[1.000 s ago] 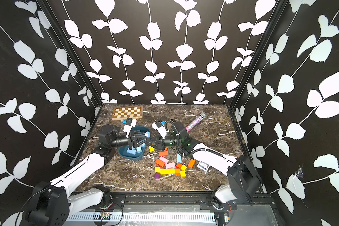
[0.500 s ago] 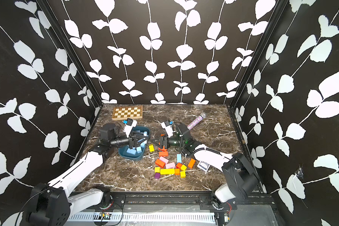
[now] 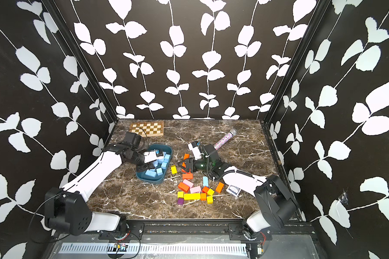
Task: Pick out the blue building blocks
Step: Place the building block in the storage box.
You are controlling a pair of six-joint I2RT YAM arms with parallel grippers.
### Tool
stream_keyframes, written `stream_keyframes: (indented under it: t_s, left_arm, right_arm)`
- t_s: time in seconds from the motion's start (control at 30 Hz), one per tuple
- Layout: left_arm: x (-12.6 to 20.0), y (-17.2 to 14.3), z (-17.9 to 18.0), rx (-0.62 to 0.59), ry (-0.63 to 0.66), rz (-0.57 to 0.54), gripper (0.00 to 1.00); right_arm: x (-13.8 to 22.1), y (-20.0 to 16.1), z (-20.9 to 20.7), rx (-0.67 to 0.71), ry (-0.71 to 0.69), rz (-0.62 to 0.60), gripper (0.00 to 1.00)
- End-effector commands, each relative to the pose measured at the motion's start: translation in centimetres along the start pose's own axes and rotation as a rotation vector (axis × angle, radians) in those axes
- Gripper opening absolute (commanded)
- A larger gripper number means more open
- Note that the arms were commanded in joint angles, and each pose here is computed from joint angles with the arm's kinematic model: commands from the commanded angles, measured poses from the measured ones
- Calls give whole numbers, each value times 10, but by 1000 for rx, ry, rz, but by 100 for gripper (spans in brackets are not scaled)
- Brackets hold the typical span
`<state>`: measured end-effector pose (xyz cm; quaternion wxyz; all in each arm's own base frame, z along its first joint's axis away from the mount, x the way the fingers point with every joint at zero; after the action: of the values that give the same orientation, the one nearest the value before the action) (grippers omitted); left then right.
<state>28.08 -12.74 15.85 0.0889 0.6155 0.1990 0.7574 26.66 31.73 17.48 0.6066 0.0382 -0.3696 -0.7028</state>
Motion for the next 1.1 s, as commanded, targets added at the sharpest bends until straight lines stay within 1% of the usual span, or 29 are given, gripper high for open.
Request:
stream_keyframes:
  t_s: [0.0, 0.03, 0.13, 0.27, 0.37, 0.47, 0.53, 0.73, 0.9, 0.97, 1.07]
  left_arm:
    - [2, -8, 7, 209, -4, 82, 10]
    - [-3, -10, 7, 326, 4, 87, 9]
    - [-18, -17, 7, 547, 30, 82, 8]
    - [-28, -23, 19, 759, 93, 93, 7]
    - [-37, -25, 23, 859, 97, 98, 8]
    - [-46, -29, 28, 907, 121, 103, 9]
    - [-50, -33, 29, 919, 136, 109, 14]
    - [-59, -42, 34, 921, 178, 138, 17]
    - [-63, -42, 35, 928, 172, 137, 19]
    - [-65, -43, 36, 930, 172, 142, 23]
    - [-67, -45, 36, 936, 174, 151, 34]
  right_arm:
    - [5, 6, 4, 12, -18, -10, 58]
    - [6, 5, 4, 9, -20, -14, 58]
    - [8, 5, 3, 2, -27, -29, 58]
    - [8, -1, -2, -12, -35, -25, 58]
    - [7, -2, -4, -13, -41, -25, 58]
    - [7, -2, -5, -15, -44, -25, 58]
    - [8, -2, -5, -19, -45, -25, 58]
    - [9, -3, -6, -21, -53, -31, 58]
    - [9, -4, -7, -34, -53, -25, 57]
    - [8, -5, -7, -39, -53, -21, 57]
    - [9, -5, -7, -42, -55, -20, 57]
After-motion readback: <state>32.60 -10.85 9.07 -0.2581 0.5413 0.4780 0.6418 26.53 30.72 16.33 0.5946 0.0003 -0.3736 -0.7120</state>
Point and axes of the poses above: each gripper's point midway between its finger pads, its own x axis back along the fingers, its own z axis along the line the jaws close on, y = z × x, the point moved 2 cm from there along x, back along the fingers, and after that the axes turned 3 degrees about -x, right-handed, at the moved point
